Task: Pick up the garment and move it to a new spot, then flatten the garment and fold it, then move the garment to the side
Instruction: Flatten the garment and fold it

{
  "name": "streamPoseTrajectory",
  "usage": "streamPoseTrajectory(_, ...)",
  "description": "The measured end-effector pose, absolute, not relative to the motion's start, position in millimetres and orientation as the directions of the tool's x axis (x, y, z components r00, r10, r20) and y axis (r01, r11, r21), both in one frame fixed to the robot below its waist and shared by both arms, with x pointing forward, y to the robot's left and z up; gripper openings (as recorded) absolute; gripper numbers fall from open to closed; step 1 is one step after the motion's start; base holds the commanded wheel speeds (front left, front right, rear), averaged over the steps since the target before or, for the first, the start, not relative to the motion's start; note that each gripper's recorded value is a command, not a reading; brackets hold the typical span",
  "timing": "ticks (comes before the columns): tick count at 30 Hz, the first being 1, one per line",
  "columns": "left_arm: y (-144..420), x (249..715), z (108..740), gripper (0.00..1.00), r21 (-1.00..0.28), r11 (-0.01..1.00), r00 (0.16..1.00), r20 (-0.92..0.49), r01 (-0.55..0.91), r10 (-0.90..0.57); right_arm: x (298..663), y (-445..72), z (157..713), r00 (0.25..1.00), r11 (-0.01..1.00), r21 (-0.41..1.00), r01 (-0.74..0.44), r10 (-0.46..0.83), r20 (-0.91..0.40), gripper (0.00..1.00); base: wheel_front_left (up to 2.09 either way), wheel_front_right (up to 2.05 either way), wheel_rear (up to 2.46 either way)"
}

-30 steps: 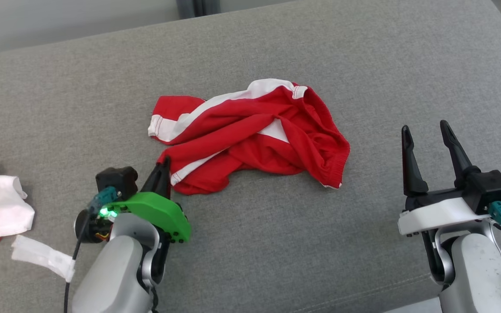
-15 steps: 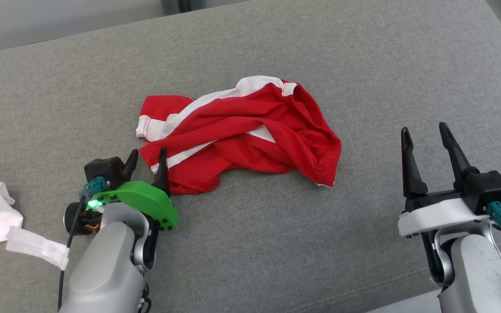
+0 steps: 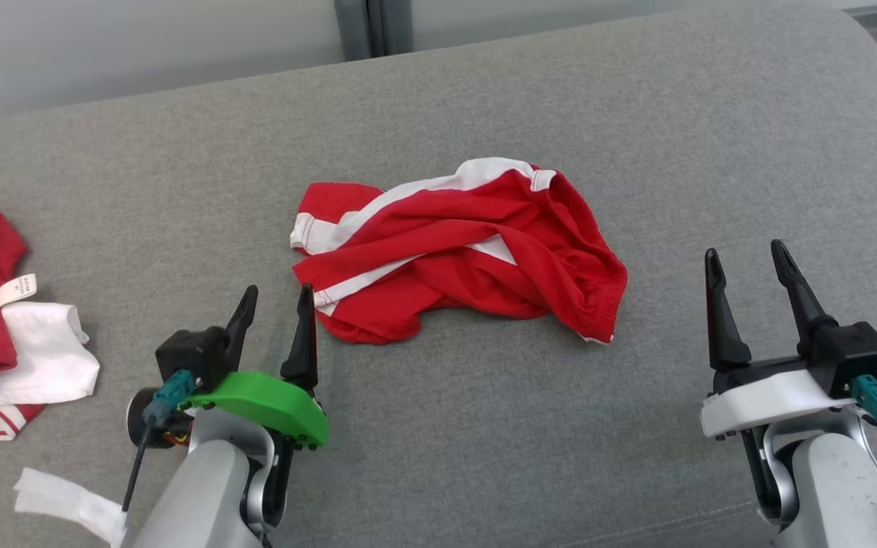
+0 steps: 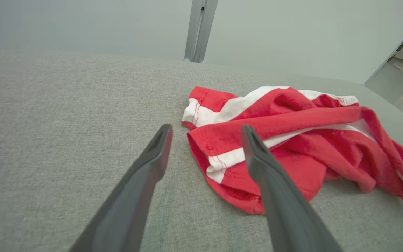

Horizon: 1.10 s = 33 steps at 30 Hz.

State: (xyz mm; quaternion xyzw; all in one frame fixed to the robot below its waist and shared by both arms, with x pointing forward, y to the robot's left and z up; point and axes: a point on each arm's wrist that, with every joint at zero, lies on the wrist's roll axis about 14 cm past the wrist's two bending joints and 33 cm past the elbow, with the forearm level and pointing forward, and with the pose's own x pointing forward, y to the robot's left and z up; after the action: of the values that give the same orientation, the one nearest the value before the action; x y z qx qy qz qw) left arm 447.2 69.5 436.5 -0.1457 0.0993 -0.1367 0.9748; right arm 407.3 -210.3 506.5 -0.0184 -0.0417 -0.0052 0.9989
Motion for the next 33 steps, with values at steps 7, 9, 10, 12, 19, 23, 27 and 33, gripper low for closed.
streamPoseTrajectory(7,97.7,426.5,474.7,1.0,-0.294,0.937,0.978,-0.029,0.189,-0.206,399.2,-192.6,514.2,0.994,0.999,-0.035,-0.037,0.041,0.104,1.0,0.0,0.0,0.0)
streamPoseTrajectory(9,108.0,413.6,481.0,1.0,-0.292,0.943,0.986,-0.008,0.156,-0.166,394.7,-183.9,514.6,0.992,0.998,-0.031,-0.062,0.065,0.105,1.0,0.0,0.0,0.0)
streamPoseTrajectory(10,111.3,409.3,482.4,1.0,-0.284,0.947,0.988,-0.003,0.148,-0.155,393.3,-180.6,514.4,0.992,0.997,-0.028,-0.071,0.074,0.104,1.0,0.0,0.0,0.0)
streamPoseTrajectory(12,117.6,400.9,483.6,1.0,-0.272,0.953,0.99,0.002,0.133,-0.138,391.1,-174.6,515.6,0.99,0.996,-0.022,-0.089,0.091,0.107,1.0,0.0,0.0,0.0)
streamPoseTrajectory(19,129.6,378.8,484.4,1.0,-0.274,0.957,0.995,0.006,0.098,-0.1,384.8,-170.3,514.8,0.99,0.995,0.018,-0.099,0.097,0.105,1.0,0.0,0.0,0.0)
streamPoseTrajectory(23,133.0,374.4,484.3,1.0,-0.288,0.954,0.996,0.005,0.084,-0.086,383.9,-159.7,512.0,0.987,0.991,0.022,-0.129,0.126,0.096,1.0,0.0,0.0,0.0)
streamPoseTrajectory(27,131.6,373.0,483.4,1.0,-0.293,0.953,0.997,-0.001,0.077,-0.08,384.6,-155.7,510.1,0.986,0.99,0.022,-0.141,0.138,0.091,1.0,0.0,0.0,0.0)
streamPoseTrajectory(33,132.3,373.2,482.6,1.0,-0.292,0.954,0.997,-0.004,0.069,-0.073,384.9,-153.7,508.2,0.986,0.989,0.022,-0.147,0.144,0.085,1.0,0.0,0.0,0.0)
